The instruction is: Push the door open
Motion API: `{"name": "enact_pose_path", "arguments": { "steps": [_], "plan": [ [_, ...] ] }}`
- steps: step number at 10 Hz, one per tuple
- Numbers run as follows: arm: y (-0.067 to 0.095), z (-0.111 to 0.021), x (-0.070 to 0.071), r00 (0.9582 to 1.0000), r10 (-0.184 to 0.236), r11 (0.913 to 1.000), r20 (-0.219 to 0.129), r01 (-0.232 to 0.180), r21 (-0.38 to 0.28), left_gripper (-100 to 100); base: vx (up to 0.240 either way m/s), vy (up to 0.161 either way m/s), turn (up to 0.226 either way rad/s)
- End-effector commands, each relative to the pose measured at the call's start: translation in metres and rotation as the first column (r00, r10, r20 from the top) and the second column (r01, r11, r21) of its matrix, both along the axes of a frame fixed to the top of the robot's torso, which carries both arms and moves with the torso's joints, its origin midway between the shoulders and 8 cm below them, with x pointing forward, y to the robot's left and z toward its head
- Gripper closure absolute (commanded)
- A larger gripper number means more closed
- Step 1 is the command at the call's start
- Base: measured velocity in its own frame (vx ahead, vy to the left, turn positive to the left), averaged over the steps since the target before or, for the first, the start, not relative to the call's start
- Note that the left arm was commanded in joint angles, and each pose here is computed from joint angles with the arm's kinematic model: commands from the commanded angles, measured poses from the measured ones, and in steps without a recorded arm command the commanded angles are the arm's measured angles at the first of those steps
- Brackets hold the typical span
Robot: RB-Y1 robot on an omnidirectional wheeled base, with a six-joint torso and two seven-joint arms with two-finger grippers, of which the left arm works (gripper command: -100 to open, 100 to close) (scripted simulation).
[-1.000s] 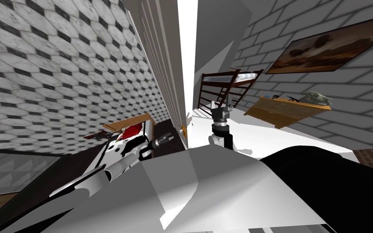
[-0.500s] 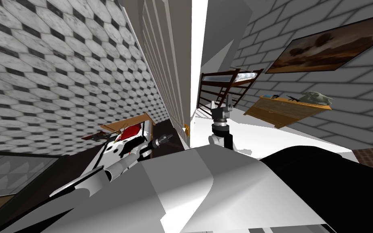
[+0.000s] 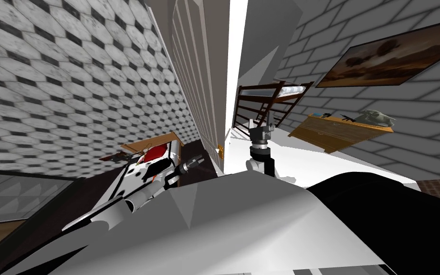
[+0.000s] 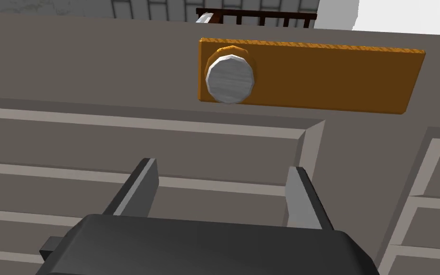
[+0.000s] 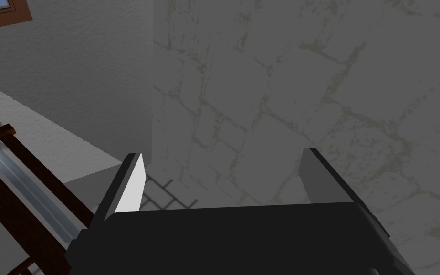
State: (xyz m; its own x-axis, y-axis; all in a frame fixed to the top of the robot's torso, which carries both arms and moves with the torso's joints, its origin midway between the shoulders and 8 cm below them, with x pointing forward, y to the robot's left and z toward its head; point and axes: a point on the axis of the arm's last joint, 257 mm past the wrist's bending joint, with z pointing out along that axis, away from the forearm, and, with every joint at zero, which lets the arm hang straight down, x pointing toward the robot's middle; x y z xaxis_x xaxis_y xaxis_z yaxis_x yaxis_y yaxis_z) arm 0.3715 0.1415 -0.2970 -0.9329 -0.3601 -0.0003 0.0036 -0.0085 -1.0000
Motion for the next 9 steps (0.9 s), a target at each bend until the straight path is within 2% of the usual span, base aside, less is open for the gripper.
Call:
{"name": "enact_pose_path", "arguments": {
  "steps": [1, 3, 4, 5, 9],
  "plan": [
    [0.004, 0.001, 0.009, 0.9993, 0.037, 0.9993, -0.001, -0.037, 0.003, -100, -0.130, -0.118, 0.046],
    [0.014, 0.001, 0.025, 0.9953, 0.097, 0.9952, -0.003, -0.097, 0.008, -100, -0.103, -0.100, 0.064],
    [0.009, 0.002, 0.020, 0.9971, 0.076, 0.9971, -0.002, -0.076, 0.004, -100, -0.055, -0.049, 0.020],
    [0.007, 0.001, 0.026, 0.9958, 0.092, 0.9957, -0.001, -0.092, 0.008, -100, 0.028, -0.095, -0.081],
    [0.001, 0.001, 0.039, 0.9926, 0.121, 0.9926, 0.004, -0.121, 0.010, -100, 0.083, -0.191, -0.076]
  ]
}}
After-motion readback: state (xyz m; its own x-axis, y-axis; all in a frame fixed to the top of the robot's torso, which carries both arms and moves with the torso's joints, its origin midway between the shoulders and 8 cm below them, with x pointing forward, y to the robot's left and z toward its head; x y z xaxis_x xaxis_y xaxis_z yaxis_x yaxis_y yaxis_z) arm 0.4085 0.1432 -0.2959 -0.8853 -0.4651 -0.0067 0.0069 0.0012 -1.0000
